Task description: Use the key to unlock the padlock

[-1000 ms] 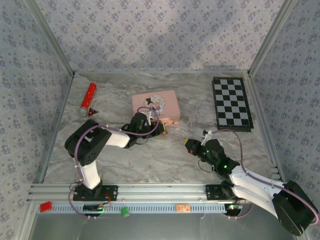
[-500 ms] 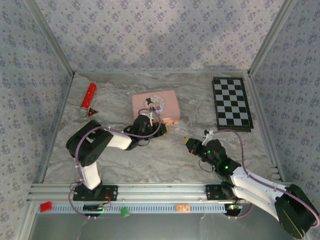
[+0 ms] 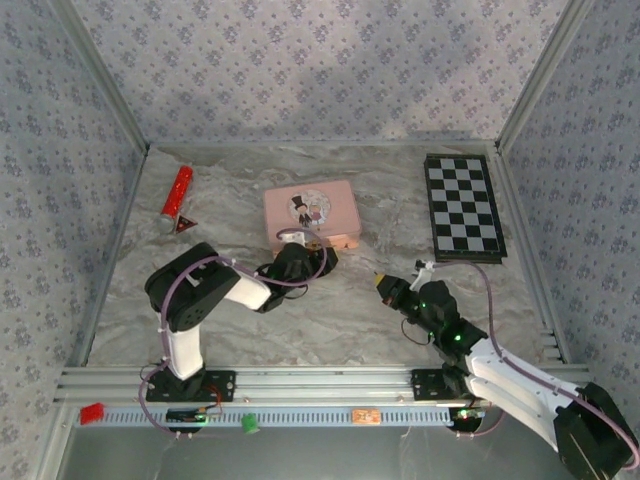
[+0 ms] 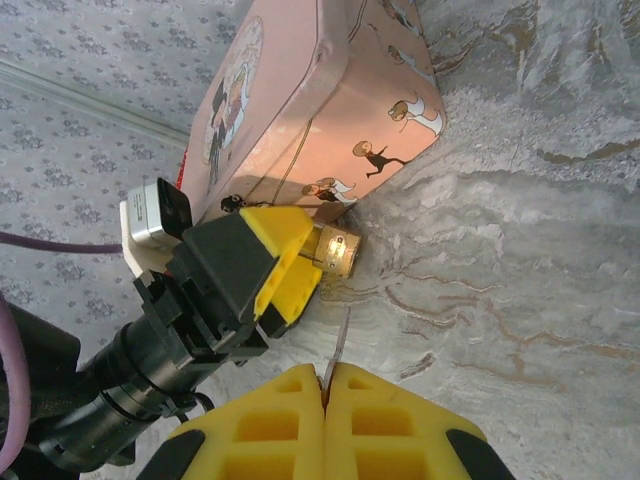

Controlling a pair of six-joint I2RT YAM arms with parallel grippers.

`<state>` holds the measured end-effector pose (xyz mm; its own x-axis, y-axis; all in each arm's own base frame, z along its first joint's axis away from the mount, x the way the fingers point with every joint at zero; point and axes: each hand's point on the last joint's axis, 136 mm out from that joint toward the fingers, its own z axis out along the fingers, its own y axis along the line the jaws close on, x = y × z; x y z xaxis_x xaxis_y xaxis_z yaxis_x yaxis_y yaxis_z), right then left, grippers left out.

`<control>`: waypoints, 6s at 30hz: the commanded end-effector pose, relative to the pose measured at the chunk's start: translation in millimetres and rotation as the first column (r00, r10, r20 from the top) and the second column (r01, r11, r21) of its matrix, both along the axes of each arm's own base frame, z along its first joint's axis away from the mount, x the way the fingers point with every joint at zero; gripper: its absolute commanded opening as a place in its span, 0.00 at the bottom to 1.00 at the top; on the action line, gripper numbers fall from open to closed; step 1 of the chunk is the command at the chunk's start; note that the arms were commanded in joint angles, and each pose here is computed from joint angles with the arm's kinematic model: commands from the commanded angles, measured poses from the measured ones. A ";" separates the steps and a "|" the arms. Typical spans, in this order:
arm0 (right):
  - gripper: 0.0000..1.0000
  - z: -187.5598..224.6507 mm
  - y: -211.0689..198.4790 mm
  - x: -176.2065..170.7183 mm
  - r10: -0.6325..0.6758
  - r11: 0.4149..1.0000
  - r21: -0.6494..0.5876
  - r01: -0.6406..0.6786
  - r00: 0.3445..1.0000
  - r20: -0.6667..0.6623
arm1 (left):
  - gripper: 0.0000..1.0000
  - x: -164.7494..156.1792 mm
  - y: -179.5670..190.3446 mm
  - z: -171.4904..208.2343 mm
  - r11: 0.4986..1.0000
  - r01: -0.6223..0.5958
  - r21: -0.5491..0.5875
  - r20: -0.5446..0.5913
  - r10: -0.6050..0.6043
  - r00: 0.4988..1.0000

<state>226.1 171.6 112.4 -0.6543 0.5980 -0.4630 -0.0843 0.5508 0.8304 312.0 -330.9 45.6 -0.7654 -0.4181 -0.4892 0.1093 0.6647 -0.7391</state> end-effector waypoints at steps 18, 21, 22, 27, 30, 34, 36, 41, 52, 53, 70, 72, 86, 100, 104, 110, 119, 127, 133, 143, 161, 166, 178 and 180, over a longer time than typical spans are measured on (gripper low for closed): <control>0.00 -8.4 -8.6 -0.2 -0.025 1.000 0.010 0.025 0.999 -0.034 | 0.43 -39.6 -4.0 -82.4 0.968 0.120 0.220 -0.272 -0.057 0.961; 0.00 -5.7 -8.2 0.5 -0.023 1.000 0.016 0.023 0.999 -0.030 | 0.38 -37.0 -4.0 -83.5 0.970 0.113 0.217 -0.275 -0.050 0.960; 0.00 -5.6 -8.5 0.5 -0.024 1.000 0.016 0.024 0.999 -0.031 | 0.36 -36.6 -2.5 -84.9 0.970 0.108 0.217 -0.278 -0.044 0.959; 0.00 -7.2 -9.5 0.4 -0.026 1.000 0.013 0.026 0.999 -0.036 | 0.27 -36.7 0.3 -82.4 0.978 0.099 0.186 -0.270 -0.045 0.962; 0.00 -6.5 -8.9 0.2 -0.021 1.000 0.009 0.021 0.999 -0.038 | 0.23 -39.0 0.0 -75.1 0.980 0.110 0.168 -0.257 -0.064 0.964; 0.00 -8.8 -8.7 -0.9 -0.014 1.000 -0.004 0.014 0.999 -0.051 | 0.20 -43.7 4.1 -65.4 0.981 0.118 0.154 -0.238 -0.079 0.968; 0.00 -12.7 -8.9 -2.1 -0.014 1.000 -0.007 0.014 0.998 -0.065 | 0.19 -46.3 4.1 -58.1 0.983 0.128 0.135 -0.223 -0.096 0.970; 0.00 -17.4 -1.5 -5.3 0.011 1.000 -0.002 -0.011 0.996 -0.088 | 0.18 -54.2 0.8 -35.1 0.981 0.175 0.089 -0.194 -0.155 0.969; 0.00 -15.3 41.7 -7.4 0.097 0.995 0.033 -0.095 0.993 -0.070 | 0.15 -59.8 -0.3 -4.5 0.985 0.158 -0.067 -0.197 -0.169 0.966; 0.00 -14.9 45.4 -7.9 0.104 0.994 0.038 -0.101 0.992 -0.066 | 0.15 -59.4 -2.4 -1.0 0.983 0.160 -0.086 -0.199 -0.174 0.964; 0.00 -11.7 79.6 1.3 0.155 0.979 0.143 -0.148 0.987 -0.038 | 0.12 -66.2 -9.6 15.9 0.953 0.098 -0.286 -0.290 -0.184 0.939; 0.00 -12.4 82.0 2.4 0.157 0.976 0.159 -0.149 0.987 -0.038 | 0.12 -65.8 -8.9 14.7 0.948 0.082 -0.306 -0.299 -0.178 0.937; 0.00 -12.4 95.1 11.9 0.194 0.949 0.256 -0.185 0.981 -0.013 | 0.08 -63.2 -2.1 18.0 0.928 0.026 -0.371 -0.301 -0.146 0.942; 0.00 13.6 97.8 22.2 0.230 0.923 0.309 -0.231 0.972 0.041 | 0.07 -50.5 -0.7 34.4 0.892 0.014 -0.452 -0.270 -0.152 0.951; 0.00 20.3 95.7 22.9 0.229 0.917 0.322 -0.234 0.972 0.055 | 0.07 -47.4 1.8 38.3 0.883 0.001 -0.469 -0.264 -0.142 0.954; 0.00 29.4 94.8 26.5 0.233 0.907 0.346 -0.241 0.970 0.066 | 0.07 -41.0 0.9 51.7 0.858 -0.007 -0.513 -0.241 -0.136 0.961; 0.00 35.4 95.4 32.4 0.232 0.900 0.362 -0.243 0.970 0.073 | 0.06 -37.7 0.8 58.2 0.840 -0.015 -0.542 -0.232 -0.133 0.963; 0.00 32.8 96.9 36.5 0.224 0.901 0.369 -0.229 0.973 0.057 | 0.06 -36.5 2.1 57.9 0.836 -0.022 -0.548 -0.234 -0.127 0.964; 0.00 27.3 100.5 40.1 0.226 0.899 0.379 -0.220 0.974 0.029 | 0.06 -35.8 3.1 57.9 0.834 -0.027 -0.552 -0.234 -0.123 0.964; 0.00 25.8 100.1 43.1 0.211 0.902 0.380 -0.204 0.977 0.022 | 0.06 -35.5 3.6 58.8 0.826 -0.033 -0.563 -0.235 -0.122 0.964; 0.00 29.2 103.5 47.6 0.208 0.899 0.389 -0.202 0.978 0.026 | 0.06 -34.9 2.5 64.5 0.812 -0.033 -0.582 -0.228 -0.125 0.966; 0.00 26.8 101.9 48.9 0.199 0.901 0.390 -0.191 0.980 0.018 | 0.06 -35.3 1.0 67.3 0.807 -0.025 -0.590 -0.220 -0.131 0.967; 0.00 16.4 98.8 55.2 0.182 0.904 0.398 -0.157 0.983 -0.026 | 0.07 -38.0 -4.0 72.9 0.794 -0.009 -0.608 -0.208 -0.148 0.967; 0.00 14.7 96.2 56.6 0.175 0.905 0.400 -0.147 0.984 -0.034 | 0.07 -37.7 -4.3 73.8 0.793 -0.008 -0.609 -0.205 -0.148 0.968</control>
